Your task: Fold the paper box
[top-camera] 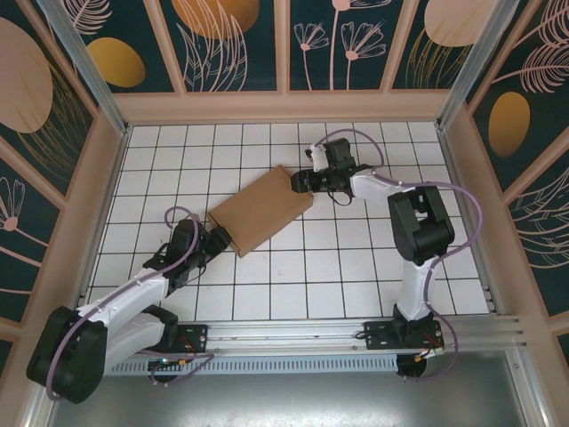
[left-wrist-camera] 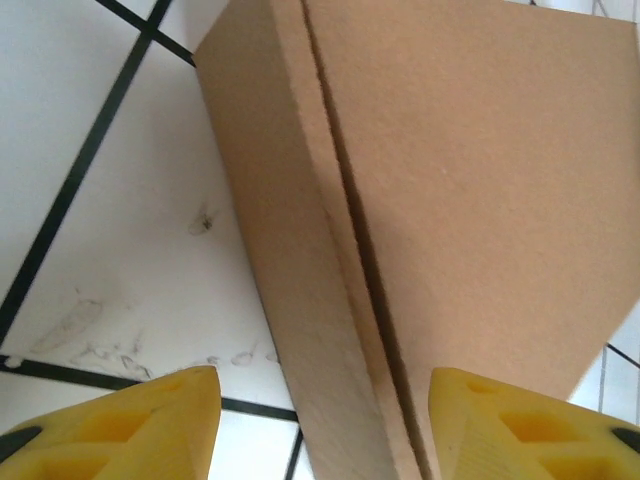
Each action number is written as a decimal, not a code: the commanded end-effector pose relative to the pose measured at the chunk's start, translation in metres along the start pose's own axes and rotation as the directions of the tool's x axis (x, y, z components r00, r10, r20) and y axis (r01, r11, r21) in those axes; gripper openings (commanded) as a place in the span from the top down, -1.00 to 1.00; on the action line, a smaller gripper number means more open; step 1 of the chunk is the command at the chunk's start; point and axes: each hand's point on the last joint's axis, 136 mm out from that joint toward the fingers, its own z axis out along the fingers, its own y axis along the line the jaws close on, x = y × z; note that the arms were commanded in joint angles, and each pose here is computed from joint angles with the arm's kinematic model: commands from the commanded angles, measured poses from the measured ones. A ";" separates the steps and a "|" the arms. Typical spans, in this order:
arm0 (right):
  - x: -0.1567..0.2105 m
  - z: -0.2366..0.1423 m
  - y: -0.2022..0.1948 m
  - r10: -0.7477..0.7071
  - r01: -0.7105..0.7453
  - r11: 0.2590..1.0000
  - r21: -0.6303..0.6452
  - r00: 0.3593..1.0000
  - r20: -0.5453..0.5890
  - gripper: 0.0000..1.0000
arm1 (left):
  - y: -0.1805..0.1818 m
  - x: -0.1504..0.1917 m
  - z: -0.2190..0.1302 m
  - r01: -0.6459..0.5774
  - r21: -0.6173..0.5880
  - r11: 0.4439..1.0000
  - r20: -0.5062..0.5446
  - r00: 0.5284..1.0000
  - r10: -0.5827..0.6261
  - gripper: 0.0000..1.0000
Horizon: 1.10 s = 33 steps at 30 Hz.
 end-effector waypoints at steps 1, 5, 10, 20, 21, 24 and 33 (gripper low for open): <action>-0.003 0.012 -0.008 -0.042 0.043 0.997 0.063 0.999 -0.016 -0.31 | 0.004 -0.010 0.008 -0.015 -0.014 1.000 0.041 0.999 0.016 -0.11; 0.010 0.024 -0.035 -0.024 0.032 0.981 0.193 0.999 -0.048 -0.19 | 0.004 -0.016 0.017 -0.035 -0.062 0.997 0.043 0.998 0.038 -0.03; 0.036 0.014 -0.043 0.014 -0.002 0.962 0.274 0.999 -0.042 -0.07 | -0.014 -0.032 0.028 -0.087 -0.078 0.993 0.047 0.995 0.091 0.04; 0.083 -0.047 -0.058 0.156 -0.201 0.921 0.335 0.975 0.158 0.01 | -0.048 -0.063 0.082 -0.205 -0.137 0.969 0.013 0.978 0.209 0.10; 0.087 -0.049 -0.059 0.164 -0.209 0.918 0.338 0.974 0.159 0.00 | -0.049 -0.064 0.086 -0.210 -0.143 0.967 0.011 0.977 0.213 0.10; 0.094 -0.051 -0.057 0.169 -0.212 0.922 0.323 0.973 0.156 -0.03 | -0.052 -0.066 0.091 -0.212 -0.141 0.967 0.010 0.977 0.215 0.10; 0.039 -0.091 -0.040 0.085 -0.188 0.924 0.332 0.950 0.299 -0.59 | -0.091 -0.110 0.046 -0.284 -0.119 0.951 0.179 0.936 0.302 -0.63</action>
